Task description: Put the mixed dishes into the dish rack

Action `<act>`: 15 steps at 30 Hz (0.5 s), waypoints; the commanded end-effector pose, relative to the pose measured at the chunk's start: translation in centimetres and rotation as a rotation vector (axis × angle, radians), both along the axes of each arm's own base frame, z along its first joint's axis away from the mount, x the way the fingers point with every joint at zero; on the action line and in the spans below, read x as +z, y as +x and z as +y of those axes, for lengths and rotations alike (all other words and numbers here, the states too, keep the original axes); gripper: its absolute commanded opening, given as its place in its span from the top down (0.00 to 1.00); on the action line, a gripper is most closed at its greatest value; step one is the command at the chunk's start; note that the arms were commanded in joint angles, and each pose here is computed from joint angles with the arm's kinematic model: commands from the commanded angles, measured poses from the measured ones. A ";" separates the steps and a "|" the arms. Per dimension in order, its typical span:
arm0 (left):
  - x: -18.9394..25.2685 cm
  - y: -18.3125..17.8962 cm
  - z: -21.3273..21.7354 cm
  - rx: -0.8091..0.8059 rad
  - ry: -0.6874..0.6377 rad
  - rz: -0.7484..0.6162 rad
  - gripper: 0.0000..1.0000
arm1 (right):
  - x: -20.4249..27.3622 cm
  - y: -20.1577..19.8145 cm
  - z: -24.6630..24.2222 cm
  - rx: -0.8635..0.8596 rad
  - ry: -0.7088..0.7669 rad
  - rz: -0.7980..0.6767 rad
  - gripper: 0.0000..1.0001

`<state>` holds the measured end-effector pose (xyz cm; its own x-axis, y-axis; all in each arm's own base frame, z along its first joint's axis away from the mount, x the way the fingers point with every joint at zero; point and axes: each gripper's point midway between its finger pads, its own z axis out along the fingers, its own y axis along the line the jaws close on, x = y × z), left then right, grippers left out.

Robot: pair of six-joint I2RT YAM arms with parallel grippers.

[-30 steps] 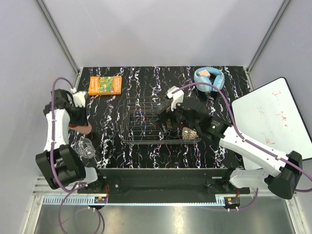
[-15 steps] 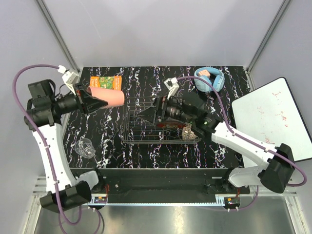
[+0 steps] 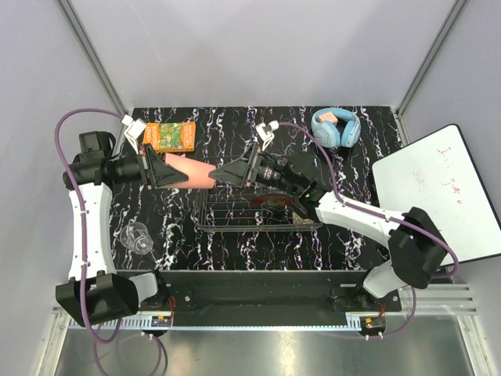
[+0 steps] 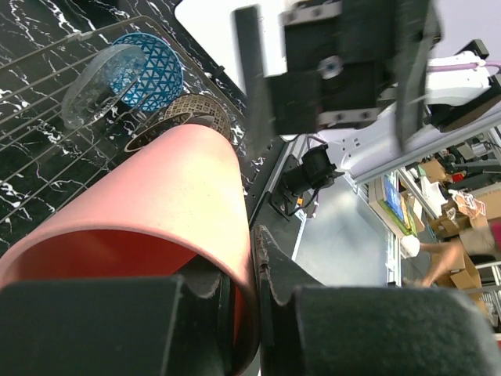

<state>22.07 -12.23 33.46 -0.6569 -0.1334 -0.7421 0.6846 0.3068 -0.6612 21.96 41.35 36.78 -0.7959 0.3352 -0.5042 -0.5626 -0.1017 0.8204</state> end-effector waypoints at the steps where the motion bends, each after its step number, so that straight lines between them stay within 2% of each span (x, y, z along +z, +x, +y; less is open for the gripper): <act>1: 4.9 -3.2 -1.3 -0.162 -0.170 -0.140 1.00 | -1.0 0.2 -0.5 -0.029 -0.012 -0.032 0.00; 9: 5.3 -3.2 -1.3 -0.165 -0.162 -0.166 1.00 | -2.4 1.1 -1.7 -0.144 -0.139 -0.136 0.00; 15: 5.1 -3.9 -2.2 -0.207 -0.168 -0.153 1.00 | -3.7 1.4 -0.5 -0.099 -0.079 -0.082 0.00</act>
<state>21.54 -12.78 34.03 -0.6381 -0.1164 -0.7611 0.7112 0.2895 -0.6406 22.83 40.47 33.10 -0.7233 0.3384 -0.6020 -0.6207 0.0636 0.7815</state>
